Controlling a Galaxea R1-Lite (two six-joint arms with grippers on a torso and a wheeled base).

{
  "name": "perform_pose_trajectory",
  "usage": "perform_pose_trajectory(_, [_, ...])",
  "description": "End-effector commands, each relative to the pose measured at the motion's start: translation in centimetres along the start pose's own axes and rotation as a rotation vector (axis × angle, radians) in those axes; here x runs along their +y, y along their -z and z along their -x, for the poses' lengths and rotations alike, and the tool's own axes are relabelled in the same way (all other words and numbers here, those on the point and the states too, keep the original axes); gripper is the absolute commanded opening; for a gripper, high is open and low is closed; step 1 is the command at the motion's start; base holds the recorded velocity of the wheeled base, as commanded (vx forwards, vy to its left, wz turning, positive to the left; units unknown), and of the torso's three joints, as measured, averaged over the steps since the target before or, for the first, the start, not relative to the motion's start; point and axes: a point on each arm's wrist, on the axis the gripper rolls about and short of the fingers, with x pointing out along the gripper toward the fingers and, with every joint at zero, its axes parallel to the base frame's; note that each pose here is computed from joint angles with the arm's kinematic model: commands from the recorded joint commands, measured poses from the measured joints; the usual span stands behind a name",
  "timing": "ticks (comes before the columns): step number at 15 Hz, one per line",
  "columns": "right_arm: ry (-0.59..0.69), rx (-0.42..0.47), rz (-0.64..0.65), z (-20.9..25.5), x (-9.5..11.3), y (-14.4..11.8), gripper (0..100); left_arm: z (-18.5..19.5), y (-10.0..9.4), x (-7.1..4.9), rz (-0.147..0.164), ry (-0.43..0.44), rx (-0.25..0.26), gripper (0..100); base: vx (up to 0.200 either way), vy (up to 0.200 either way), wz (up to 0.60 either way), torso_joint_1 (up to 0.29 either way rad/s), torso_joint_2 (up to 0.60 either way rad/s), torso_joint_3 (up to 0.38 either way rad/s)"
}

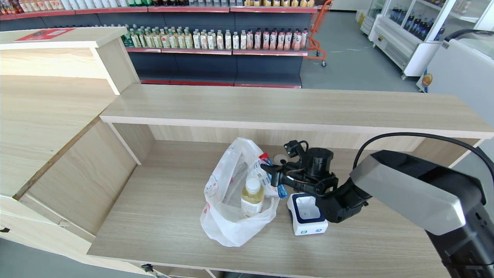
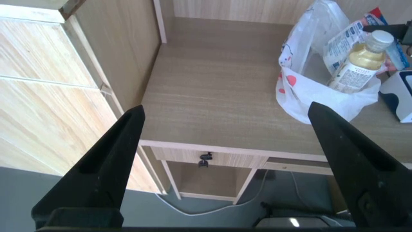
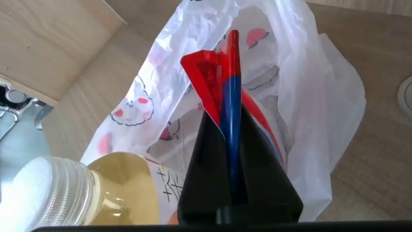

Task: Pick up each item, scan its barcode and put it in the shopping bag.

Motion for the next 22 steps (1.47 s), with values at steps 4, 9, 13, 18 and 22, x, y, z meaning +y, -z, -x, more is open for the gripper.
perform_pose_trajectory(4, [-0.061,-0.068,-0.062,0.3,0.7,-3.5,100,0.0,0.0,0.0,0.0,0.0,-0.001,100,0.0,0.0,0.0,0.0,0.0,0.0])
perform_pose_trajectory(9, [-0.104,-0.06,-0.156,6.3,4.1,-8.4,100,0.0,0.0,0.0,0.0,0.0,-0.001,100,0.0,0.0,0.0,0.0,0.0,0.0])
perform_pose_trajectory(13, [-0.011,-0.041,-0.118,19.8,7.7,-12.1,100,0.0,0.0,0.0,0.0,0.0,-0.001,100,0.0,0.0,0.0,0.0,0.0,0.0])
perform_pose_trajectory(18, [0.642,0.077,0.041,36.9,12.8,-7.2,100,0.0,0.0,0.0,0.0,0.0,-0.001,100,0.0,0.0,0.0,0.0,0.0,0.0])
perform_pose_trajectory(22, [0.803,-0.065,0.085,43.6,17.2,0.1,100,0.0,0.0,0.0,0.0,0.0,-0.001,100,0.0,0.0,0.0,0.0,0.0,0.0])
